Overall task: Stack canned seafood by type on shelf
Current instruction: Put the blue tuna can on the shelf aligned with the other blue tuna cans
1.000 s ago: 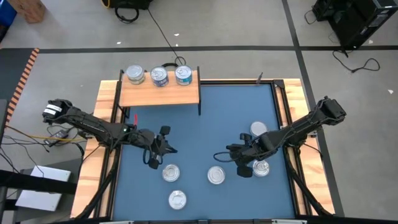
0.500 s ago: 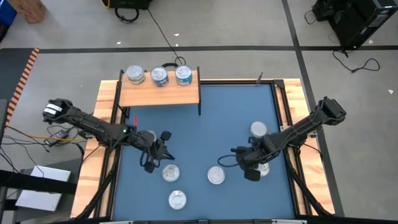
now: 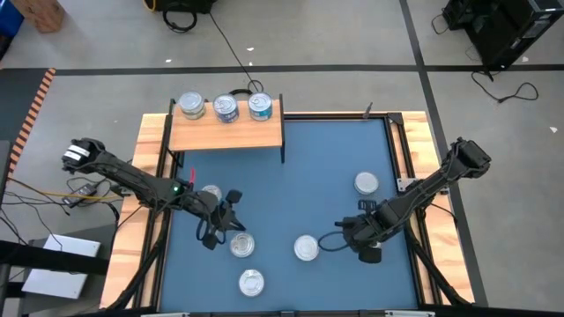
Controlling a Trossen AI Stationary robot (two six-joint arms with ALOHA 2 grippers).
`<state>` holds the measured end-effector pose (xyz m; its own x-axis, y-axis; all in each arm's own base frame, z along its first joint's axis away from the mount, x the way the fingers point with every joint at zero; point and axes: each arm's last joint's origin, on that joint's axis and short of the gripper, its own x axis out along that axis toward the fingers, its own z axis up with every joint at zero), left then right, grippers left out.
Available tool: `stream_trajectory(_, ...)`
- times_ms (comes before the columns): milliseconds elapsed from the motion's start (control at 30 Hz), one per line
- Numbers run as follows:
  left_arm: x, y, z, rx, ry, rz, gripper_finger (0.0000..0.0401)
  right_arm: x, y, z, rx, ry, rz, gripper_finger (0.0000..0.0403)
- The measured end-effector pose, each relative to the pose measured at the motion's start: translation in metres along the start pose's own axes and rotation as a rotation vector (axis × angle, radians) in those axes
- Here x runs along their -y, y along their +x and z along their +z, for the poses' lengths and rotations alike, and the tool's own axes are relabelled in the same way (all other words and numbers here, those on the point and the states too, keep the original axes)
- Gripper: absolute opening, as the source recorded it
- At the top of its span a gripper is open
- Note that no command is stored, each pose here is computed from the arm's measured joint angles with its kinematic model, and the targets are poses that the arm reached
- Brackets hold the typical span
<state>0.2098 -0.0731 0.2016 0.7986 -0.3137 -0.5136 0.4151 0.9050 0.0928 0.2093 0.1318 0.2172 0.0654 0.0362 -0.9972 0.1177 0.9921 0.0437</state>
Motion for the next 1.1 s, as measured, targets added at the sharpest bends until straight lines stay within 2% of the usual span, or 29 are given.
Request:
stream_trajectory(200,-0.002,0.011,-0.009,-0.080,0.044,0.064,0.0009,0.006,0.018,-0.011,-0.046,-0.068,-0.040,0.0119)
stream_trajectory(500,-0.011,0.023,-0.019,-0.149,0.048,0.102,0.0004,0.015,0.029,-0.004,-0.023,-0.165,-0.017,0.0115)
stream_trajectory(900,-0.015,0.024,-0.019,-0.137,0.045,0.117,0.0003,0.029,0.040,-0.001,-0.048,-0.252,0.037,0.0096)
stream_trajectory(1100,-0.015,0.024,-0.019,-0.135,0.045,0.116,0.0003,0.031,0.044,-0.005,-0.074,-0.301,0.045,0.0100)
